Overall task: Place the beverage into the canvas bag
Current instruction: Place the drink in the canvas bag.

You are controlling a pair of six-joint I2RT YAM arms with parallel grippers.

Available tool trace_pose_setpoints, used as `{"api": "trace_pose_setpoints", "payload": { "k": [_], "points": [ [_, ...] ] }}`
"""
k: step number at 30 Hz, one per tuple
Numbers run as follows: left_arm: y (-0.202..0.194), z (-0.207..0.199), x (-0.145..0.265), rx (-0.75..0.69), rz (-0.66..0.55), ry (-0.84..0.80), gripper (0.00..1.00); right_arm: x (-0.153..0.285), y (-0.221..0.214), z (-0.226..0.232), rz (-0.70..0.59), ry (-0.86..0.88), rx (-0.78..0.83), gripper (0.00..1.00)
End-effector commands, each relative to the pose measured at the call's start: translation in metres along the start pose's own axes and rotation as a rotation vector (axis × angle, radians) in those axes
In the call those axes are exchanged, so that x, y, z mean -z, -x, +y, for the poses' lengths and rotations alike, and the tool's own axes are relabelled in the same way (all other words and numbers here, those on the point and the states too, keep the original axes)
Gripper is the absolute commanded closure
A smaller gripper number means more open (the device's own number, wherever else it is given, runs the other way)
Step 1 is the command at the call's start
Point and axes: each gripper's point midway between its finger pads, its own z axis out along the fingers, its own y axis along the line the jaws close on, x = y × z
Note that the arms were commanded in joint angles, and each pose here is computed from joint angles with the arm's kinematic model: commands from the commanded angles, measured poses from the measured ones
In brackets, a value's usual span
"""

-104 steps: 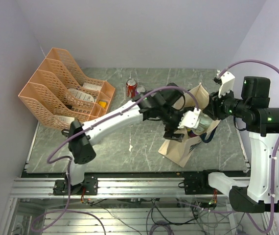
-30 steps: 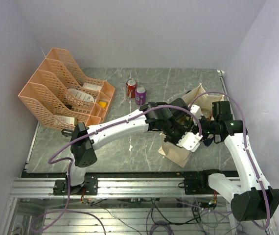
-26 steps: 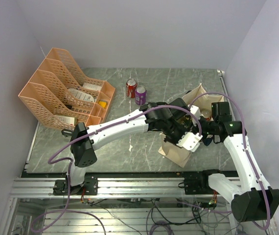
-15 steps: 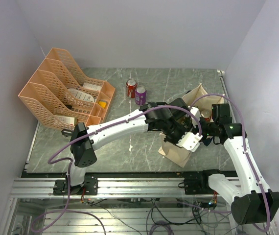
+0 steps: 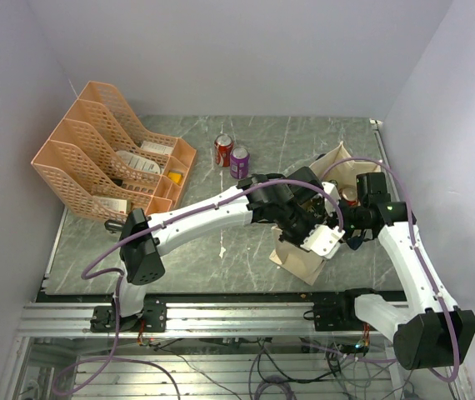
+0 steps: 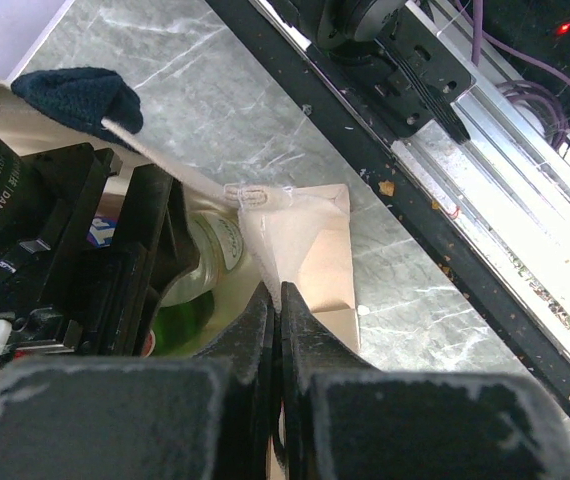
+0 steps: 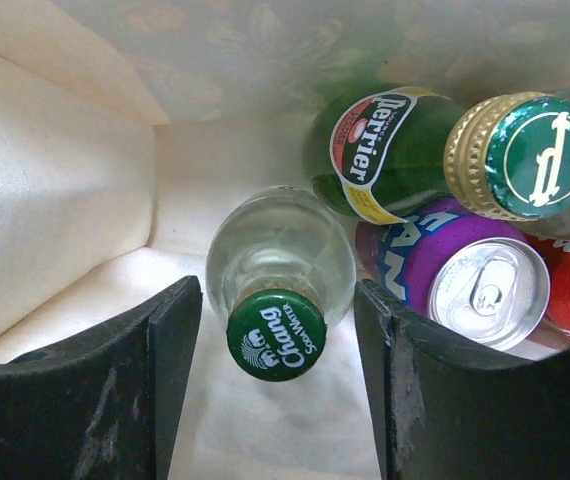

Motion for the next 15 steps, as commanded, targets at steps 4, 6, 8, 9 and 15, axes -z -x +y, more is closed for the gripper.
{"api": "trace_pose_setpoints", "payload": {
  "k": [4, 6, 8, 9, 15],
  "points": [
    [-0.004, 0.002, 0.015, 0.001, 0.037, 0.029, 0.93, 0.016, 0.009, -0.003, 0.004, -0.018, 0.006, 0.26],
    [-0.004, 0.003, 0.016, 0.002, 0.040, 0.031, 0.93, 0.020, 0.015, -0.005, -0.007, -0.029, 0.001, 0.21],
    [-0.004, 0.004, 0.016, 0.001, 0.042, 0.036, 0.93, 0.023, 0.019, -0.006, -0.016, -0.033, -0.004, 0.18],
    [-0.004, 0.005, 0.016, 0.001, 0.043, 0.038, 0.93, 0.023, 0.020, -0.006, -0.017, -0.033, -0.011, 0.18],
    [-0.001, 0.007, 0.018, 0.019, 0.040, 0.053, 0.93, 0.041, 0.043, -0.010, -0.065, -0.041, -0.017, 0.18]
  ]
}}
